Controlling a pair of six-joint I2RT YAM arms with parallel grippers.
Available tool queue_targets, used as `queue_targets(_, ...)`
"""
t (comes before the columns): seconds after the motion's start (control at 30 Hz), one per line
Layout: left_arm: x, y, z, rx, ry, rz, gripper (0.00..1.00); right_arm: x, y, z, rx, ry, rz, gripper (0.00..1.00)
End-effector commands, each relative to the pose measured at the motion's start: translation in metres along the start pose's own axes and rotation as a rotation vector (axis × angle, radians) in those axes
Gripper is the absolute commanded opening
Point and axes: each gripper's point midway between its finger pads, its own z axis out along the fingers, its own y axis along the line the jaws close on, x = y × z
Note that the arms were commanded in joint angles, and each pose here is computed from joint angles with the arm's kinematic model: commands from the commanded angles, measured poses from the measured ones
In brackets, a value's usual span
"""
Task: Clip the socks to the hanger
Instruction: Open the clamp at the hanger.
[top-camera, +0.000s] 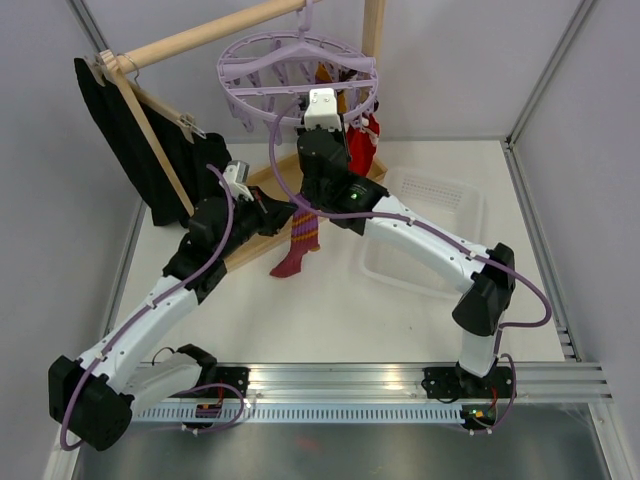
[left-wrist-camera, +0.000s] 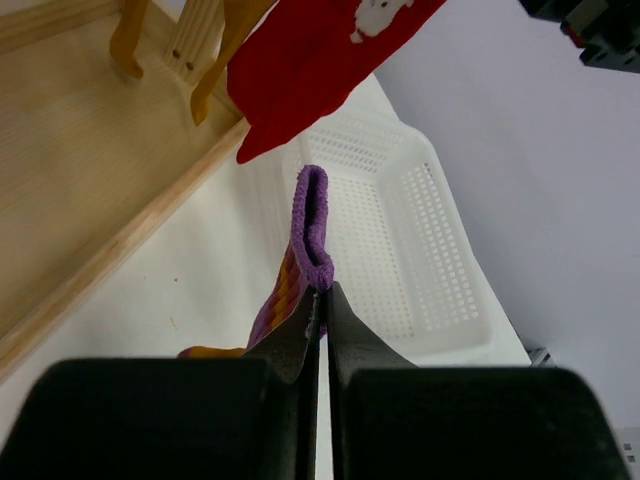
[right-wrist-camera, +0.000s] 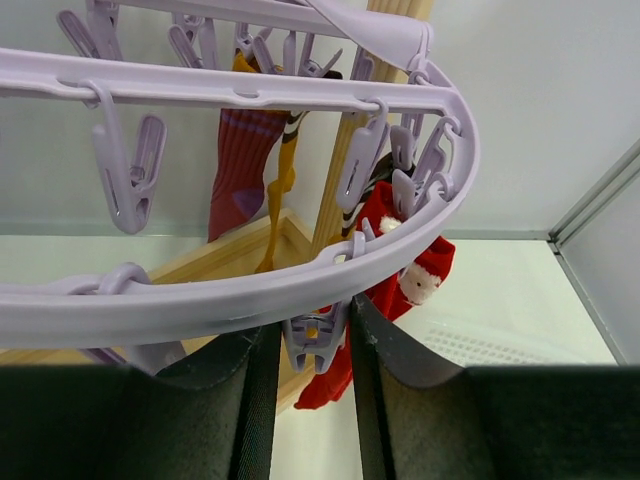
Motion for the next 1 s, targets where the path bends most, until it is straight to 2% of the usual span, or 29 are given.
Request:
queue_targets(0.0, -0.044, -0.035, 0.002, 0.129, -0.125, 0.093, 0.02, -0.033, -0.02, -0.011, -0.005, -0.011, 0.104, 0.04)
queue_targets(0.1, -0.049, -0.039, 0.011, 0.163, -0.149, 0.13, 0.02, -0.037, -0.02, -0.012, -0.022, -0.001, 0.124, 0.0)
queue_targets(0.3, -0.059, -0.046, 0.025, 0.235, -0.251, 0.22, 0.02, -0.039, -0.017, -0.013, -0.06, 0.021, 0.165, 0.0)
queue_targets(0.63, -0.067, -0.054, 0.047, 0.27, -0.325, 0.363, 0.02, -0.034, -0.013, -0.009, -0.098, 0.069, 0.204, 0.0)
queue_targets(0.97, -0.075, -0.061, 0.059, 0.262, -0.392, 0.396, 0.02, -0.03, -0.014, -0.007, -0.106, 0.089, 0.204, 0.0)
